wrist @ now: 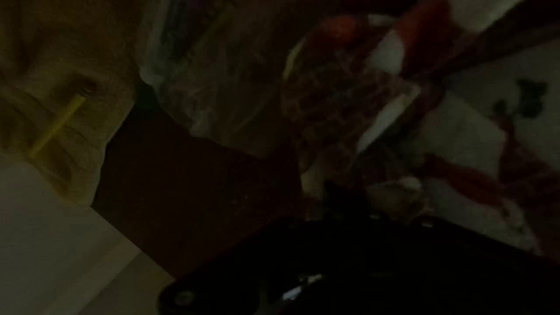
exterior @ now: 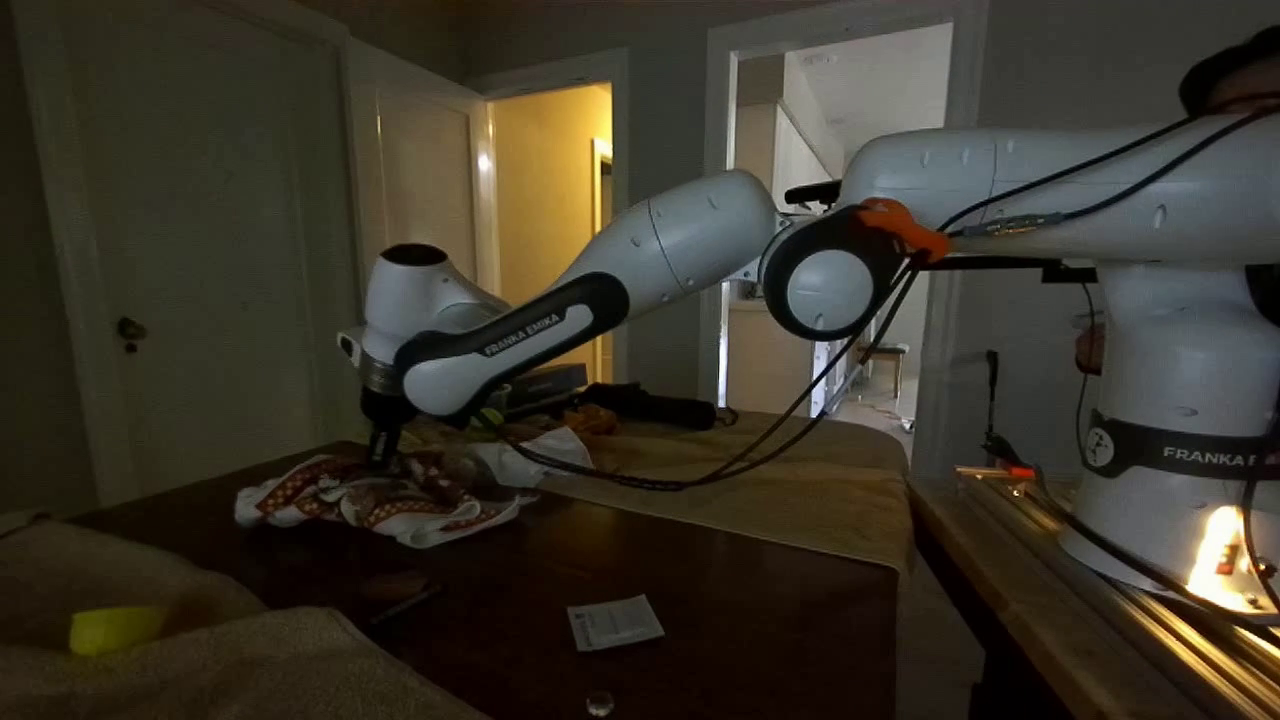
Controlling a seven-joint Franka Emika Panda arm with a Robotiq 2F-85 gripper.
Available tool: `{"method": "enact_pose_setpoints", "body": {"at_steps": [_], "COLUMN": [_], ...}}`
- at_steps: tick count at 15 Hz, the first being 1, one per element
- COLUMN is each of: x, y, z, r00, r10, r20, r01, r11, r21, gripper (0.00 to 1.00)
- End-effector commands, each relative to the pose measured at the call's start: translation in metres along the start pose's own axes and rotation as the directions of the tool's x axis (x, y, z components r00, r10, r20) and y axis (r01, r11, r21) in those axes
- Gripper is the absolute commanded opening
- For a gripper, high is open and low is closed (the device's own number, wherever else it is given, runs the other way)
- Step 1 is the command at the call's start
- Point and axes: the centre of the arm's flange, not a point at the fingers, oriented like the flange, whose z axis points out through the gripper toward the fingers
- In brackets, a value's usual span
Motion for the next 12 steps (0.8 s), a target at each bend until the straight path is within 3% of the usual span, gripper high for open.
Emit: {"method": "enact_pose_setpoints", "body": {"at_steps": [1, 3, 5, 8, 11, 12], "x": [0.045, 0.048, 0.053, 0.068, 0.090, 0.100], "y": [0.008, 0.003, 0.004, 0.007, 0.004, -0.001], "z": [0.063, 0.065, 0.037, -0.025, -0.076, -0.083], "r00": [0.980, 0.956, 0.921, 0.848, 0.834, 0.863], "r10": [-0.148, -0.219, -0.307, -0.461, -0.489, -0.447], "r20": [-0.129, -0.193, -0.240, -0.260, -0.254, -0.236], "r01": [0.153, 0.232, 0.324, 0.468, 0.481, 0.438], "r11": [0.988, 0.972, 0.945, 0.883, 0.871, 0.894], "r21": [0.027, 0.044, 0.035, -0.041, -0.099, -0.094], "gripper": [0.00, 0.00, 0.00, 0.00, 0.00, 0.00]}}
